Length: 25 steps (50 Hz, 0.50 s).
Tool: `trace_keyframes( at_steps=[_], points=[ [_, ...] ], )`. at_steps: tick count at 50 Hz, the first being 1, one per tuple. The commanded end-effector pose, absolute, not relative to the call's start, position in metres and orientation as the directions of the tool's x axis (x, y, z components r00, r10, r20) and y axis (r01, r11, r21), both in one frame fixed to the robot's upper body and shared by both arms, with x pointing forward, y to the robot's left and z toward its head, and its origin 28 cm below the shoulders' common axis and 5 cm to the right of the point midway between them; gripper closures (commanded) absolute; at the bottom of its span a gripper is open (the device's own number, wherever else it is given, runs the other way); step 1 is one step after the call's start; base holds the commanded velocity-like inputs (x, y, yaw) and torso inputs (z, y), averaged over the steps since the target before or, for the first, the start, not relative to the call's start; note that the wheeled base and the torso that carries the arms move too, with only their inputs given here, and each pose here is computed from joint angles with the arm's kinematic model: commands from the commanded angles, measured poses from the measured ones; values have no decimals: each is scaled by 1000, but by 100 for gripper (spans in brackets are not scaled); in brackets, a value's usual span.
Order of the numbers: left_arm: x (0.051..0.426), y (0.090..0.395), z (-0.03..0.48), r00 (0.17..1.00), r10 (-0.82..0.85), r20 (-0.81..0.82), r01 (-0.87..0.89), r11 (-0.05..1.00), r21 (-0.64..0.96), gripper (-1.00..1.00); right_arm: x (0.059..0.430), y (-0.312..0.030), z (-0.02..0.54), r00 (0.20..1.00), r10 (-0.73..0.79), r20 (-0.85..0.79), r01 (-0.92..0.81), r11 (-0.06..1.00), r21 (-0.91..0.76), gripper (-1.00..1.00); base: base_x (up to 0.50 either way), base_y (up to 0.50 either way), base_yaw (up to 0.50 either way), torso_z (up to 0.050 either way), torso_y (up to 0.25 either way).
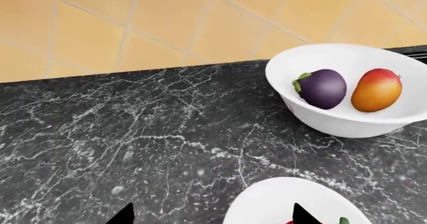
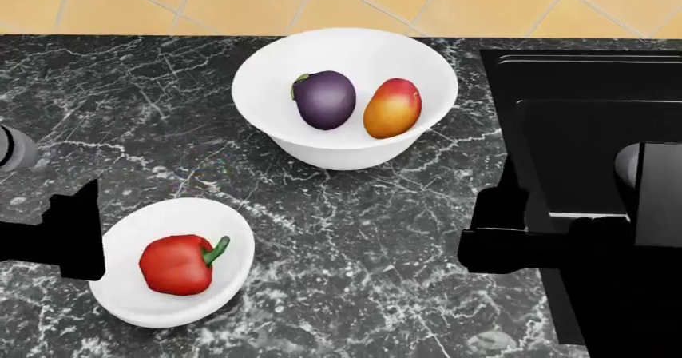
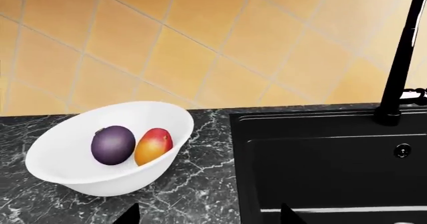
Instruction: Pick the eggplants and mangos from the sink and place them in one bowl. Place the bell pepper in the other bowl. Then turn off the sink faucet.
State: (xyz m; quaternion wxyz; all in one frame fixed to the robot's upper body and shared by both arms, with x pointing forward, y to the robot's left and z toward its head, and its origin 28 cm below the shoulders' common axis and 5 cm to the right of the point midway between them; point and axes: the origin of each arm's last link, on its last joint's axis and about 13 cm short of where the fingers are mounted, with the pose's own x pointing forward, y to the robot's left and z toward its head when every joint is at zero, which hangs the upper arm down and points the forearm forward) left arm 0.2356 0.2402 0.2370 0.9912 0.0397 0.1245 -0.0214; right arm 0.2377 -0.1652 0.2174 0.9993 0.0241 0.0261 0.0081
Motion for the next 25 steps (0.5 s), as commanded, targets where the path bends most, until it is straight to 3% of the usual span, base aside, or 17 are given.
trace_keyframes(
  at_steps=[1,5,11,25],
  points=[
    [231,245,240,979,16,-204,-2,998,67,-100,240,-162,218,997,28,-71,-24,998,55,-100,-195,0,0,0,0],
    [230,244,239,978,8,-207,2,999,48,-100,237,-162,218,998,31,-62,-28,999,45,-100,-236,-70,0,0,0],
    [228,245,237,978,7,-208,4,999,53,-100,232,-163,217,999,18,-49,-16,999,34,-100,-208,-488,0,0,0],
    [228,240,231,977,-4,-213,15,999,51,-100,231,-164,206,999,12,-50,-10,999,43,-100,-2,-500,0,0,0]
  ],
)
